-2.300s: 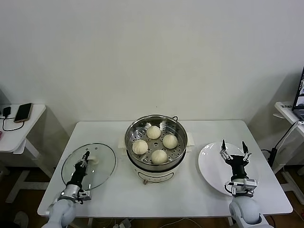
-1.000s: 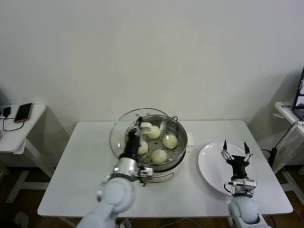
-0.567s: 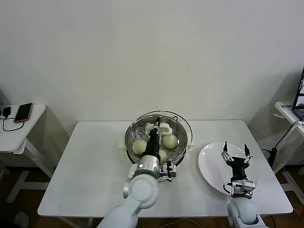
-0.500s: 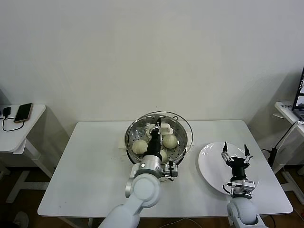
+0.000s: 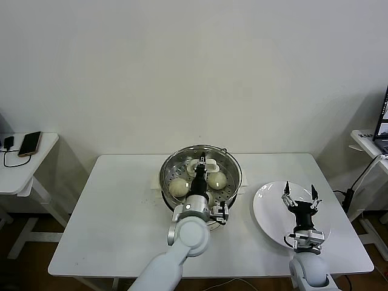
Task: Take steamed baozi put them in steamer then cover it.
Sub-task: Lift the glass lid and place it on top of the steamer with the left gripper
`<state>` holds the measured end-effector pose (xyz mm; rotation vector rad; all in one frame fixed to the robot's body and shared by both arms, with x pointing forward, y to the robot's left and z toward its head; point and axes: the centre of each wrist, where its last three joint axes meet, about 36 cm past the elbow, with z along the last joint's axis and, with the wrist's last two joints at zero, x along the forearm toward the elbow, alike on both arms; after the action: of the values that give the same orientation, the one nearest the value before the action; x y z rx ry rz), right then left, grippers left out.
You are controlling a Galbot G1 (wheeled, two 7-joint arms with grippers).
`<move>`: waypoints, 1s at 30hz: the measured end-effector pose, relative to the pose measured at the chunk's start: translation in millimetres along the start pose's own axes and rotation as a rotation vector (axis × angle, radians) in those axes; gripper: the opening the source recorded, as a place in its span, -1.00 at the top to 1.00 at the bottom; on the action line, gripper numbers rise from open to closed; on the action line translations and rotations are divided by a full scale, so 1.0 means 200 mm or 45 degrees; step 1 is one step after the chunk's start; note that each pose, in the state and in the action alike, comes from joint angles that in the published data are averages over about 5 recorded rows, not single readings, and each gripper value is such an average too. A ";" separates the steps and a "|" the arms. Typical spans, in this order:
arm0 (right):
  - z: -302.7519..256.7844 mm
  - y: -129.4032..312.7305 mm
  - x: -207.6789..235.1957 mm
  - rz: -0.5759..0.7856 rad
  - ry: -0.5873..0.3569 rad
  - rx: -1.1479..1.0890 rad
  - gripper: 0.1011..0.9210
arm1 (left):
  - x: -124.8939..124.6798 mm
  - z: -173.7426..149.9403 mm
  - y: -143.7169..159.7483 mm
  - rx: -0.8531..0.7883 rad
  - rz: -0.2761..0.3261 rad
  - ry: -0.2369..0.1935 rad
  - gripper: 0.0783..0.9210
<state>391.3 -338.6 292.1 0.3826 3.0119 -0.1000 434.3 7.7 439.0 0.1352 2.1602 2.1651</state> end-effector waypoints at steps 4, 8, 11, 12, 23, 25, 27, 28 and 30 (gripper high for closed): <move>0.01 0.00 0.00 -0.003 0.003 0.005 -0.76 | -0.02 0.01 -0.01 -0.010 0.003 0.013 0.74; 0.01 0.00 0.00 -0.006 0.003 0.011 -0.76 | -0.03 0.02 -0.02 -0.016 0.008 0.020 0.74; 0.01 0.00 -0.01 -0.006 0.000 0.013 -0.76 | -0.04 0.02 -0.02 -0.020 0.012 0.024 0.74; 0.01 0.00 -0.01 -0.006 0.000 0.014 -0.76 | -0.04 0.02 -0.03 -0.021 0.012 0.026 0.74; 0.02 0.01 -0.01 -0.010 0.001 0.018 -0.76 | -0.03 0.03 -0.04 -0.021 0.030 0.031 0.74; 0.02 0.01 -0.01 -0.014 0.001 0.021 -0.76 | -0.03 0.03 -0.04 -0.021 0.033 0.028 0.74; 0.02 0.01 -0.01 -0.017 -0.002 0.023 -0.76 | -0.03 0.03 -0.04 -0.021 0.036 0.026 0.74; 0.01 0.01 -0.02 -0.018 -0.003 0.024 -0.76 | -0.03 0.03 -0.04 -0.021 0.037 0.025 0.74; 0.01 0.01 -0.02 -0.019 -0.005 0.025 -0.76 | -0.03 0.03 -0.04 -0.021 0.040 0.023 0.74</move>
<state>396.4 -337.3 290.0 0.3611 3.0124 -0.1310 441.4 12.7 430.4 0.1502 2.1637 2.2088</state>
